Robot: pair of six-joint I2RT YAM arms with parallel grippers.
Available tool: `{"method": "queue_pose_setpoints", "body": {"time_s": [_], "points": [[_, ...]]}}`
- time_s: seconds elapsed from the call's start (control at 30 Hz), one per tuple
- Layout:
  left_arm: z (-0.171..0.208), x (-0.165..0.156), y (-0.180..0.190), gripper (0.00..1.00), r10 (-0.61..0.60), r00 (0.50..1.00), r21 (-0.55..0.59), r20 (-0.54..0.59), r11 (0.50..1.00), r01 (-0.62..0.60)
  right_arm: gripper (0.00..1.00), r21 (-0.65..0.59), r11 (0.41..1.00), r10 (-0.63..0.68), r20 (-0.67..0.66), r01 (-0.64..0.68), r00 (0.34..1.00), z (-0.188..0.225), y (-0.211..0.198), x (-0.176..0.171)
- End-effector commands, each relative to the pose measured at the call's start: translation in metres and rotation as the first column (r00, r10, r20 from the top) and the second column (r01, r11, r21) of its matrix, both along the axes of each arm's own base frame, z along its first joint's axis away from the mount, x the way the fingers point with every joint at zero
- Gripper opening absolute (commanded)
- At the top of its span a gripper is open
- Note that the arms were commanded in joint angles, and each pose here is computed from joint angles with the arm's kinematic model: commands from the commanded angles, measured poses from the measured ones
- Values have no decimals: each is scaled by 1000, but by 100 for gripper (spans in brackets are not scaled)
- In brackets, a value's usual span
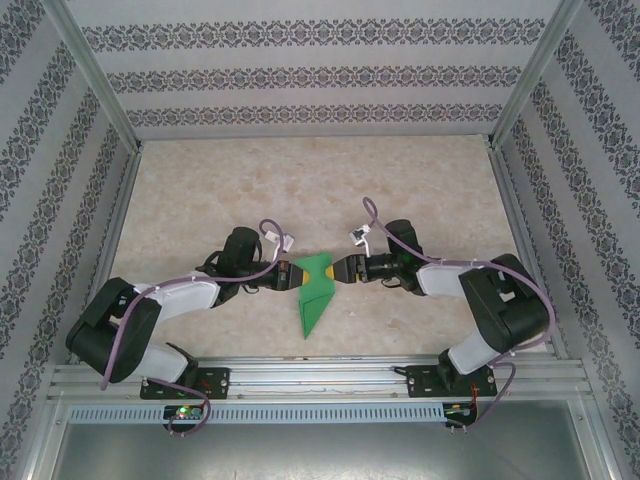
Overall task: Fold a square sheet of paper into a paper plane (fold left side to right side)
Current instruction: Fold the wing for the fifth time at the center of the table.
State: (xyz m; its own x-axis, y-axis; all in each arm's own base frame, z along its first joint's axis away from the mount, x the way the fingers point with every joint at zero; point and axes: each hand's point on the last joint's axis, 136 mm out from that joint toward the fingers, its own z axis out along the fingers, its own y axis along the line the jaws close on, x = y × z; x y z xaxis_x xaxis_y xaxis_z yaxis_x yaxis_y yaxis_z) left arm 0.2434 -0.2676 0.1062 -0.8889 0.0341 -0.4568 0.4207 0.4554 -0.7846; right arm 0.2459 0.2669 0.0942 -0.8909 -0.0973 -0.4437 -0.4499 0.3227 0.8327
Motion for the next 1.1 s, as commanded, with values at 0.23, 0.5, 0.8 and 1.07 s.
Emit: {"method": "queue_pose_setpoints", "body": {"time_s": [0.23,0.5,0.8,1.07], "points": [[-5,9,1,0,12,1000,7,21,1000,-12,65,60,995,81,28,-83,996,8,18,-3],[-13,12,2,0,25,1000,28,2,999,-26,55,47,997,66,16,-66,998,7,13,-2],[-20,12,3,0,32,999,42,-14,999,-31,35,17,999,33,-9,-33,999,-2,8,4],[-24,17,10,29,79,997,92,-4,993,-78,4,-37,999,-31,-55,29,998,-13,3,14]]}}
